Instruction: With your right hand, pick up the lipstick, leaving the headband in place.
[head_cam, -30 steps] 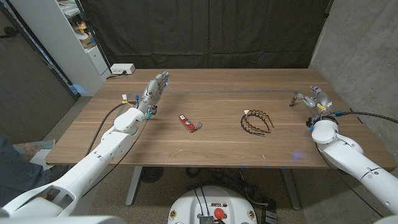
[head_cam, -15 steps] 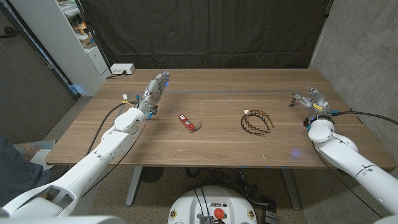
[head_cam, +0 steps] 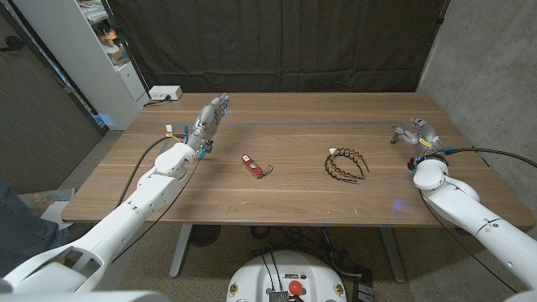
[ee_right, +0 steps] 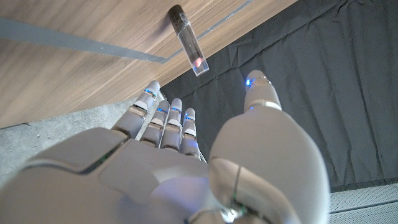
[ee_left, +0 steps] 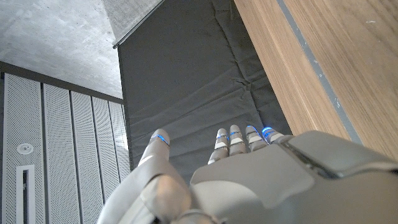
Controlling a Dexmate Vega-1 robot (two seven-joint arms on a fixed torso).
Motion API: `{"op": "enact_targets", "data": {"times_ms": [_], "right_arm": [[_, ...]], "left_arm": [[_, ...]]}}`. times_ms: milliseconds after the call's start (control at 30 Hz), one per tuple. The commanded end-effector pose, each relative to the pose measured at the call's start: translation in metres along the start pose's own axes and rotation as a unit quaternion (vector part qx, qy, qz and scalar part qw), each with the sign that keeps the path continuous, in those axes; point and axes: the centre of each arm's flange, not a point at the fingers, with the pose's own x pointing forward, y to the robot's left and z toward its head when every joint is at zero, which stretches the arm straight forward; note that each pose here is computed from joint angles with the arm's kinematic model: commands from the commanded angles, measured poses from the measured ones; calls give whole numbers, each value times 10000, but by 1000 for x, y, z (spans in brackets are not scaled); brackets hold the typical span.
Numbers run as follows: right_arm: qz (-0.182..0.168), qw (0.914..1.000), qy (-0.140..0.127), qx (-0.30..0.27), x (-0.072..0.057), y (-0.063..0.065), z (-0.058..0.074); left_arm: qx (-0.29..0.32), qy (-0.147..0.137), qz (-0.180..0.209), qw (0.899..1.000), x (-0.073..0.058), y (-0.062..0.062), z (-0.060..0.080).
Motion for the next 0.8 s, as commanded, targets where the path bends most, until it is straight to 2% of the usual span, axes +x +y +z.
{"op": "enact_targets", "data": {"times_ms": [33,800], "right_arm": [[43,9998,35,-177,6,1,1],[57,9992,194,-356,6,13,-3]], "left_arm": [[-13,23,-30,10000,6,1,-1],[-49,56,0,10000,0,3,-7]]}}
